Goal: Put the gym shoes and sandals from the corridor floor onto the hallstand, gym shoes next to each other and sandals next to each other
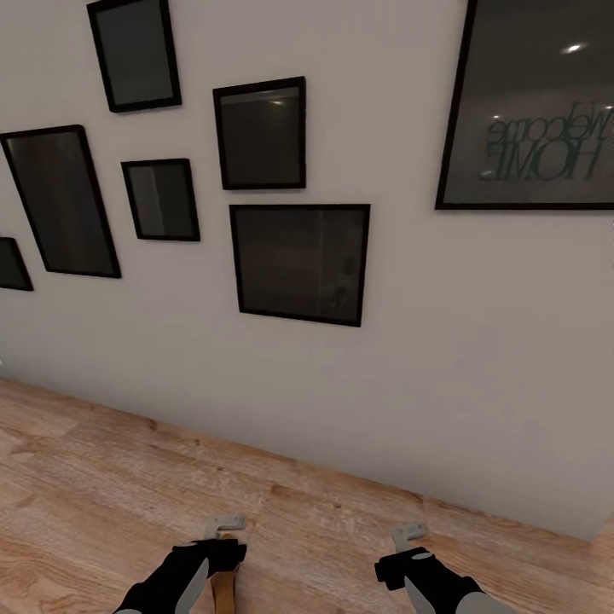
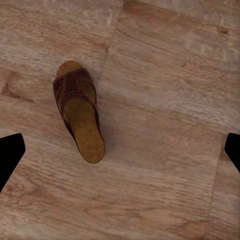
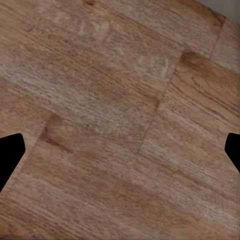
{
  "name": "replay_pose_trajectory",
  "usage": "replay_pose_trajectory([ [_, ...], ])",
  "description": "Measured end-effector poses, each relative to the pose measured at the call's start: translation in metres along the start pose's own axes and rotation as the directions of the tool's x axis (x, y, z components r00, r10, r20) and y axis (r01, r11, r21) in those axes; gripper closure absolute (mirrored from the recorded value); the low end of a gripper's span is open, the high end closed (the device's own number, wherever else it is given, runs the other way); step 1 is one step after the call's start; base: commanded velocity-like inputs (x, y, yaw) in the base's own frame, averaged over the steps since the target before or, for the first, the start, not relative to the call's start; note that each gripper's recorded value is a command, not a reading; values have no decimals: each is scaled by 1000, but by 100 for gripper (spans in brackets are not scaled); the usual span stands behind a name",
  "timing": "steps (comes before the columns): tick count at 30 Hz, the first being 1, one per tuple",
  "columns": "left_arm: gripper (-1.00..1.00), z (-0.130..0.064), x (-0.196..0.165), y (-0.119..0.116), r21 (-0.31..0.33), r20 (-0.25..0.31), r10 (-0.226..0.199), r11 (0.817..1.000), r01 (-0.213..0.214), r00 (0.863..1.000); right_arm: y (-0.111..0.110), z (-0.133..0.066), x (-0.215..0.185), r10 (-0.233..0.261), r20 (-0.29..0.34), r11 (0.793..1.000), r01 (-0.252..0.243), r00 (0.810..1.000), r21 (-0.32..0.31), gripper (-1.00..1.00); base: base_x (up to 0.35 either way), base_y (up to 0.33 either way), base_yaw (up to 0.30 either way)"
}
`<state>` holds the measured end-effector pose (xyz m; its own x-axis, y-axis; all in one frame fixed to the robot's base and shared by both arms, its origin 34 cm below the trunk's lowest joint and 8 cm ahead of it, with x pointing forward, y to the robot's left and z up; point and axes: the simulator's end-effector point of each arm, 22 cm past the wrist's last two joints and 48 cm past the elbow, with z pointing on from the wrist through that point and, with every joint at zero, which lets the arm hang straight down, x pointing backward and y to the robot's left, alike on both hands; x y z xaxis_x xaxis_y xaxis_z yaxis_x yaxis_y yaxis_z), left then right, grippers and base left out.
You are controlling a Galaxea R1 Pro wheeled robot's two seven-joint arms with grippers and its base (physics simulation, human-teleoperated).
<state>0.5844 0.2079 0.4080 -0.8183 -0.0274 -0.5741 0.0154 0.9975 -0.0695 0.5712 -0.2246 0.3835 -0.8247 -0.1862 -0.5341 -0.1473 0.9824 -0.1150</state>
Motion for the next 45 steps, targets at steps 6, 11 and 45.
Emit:
replay_pose_trajectory([
  [6,-100,0,0,0,0,0,0,1000,0,1000,0,0,0,0,0,1000,0,1000,0,-100,0,-13,0],
  [11,-100,0,0,0,0,0,0,1000,0,1000,0,0,0,0,0,1000,0,1000,0,-100,0,-4,5],
  [45,-100,0,0,0,0,0,0,1000,0,1000,0,0,0,0,0,1000,0,1000,0,-100,0,0,192],
])
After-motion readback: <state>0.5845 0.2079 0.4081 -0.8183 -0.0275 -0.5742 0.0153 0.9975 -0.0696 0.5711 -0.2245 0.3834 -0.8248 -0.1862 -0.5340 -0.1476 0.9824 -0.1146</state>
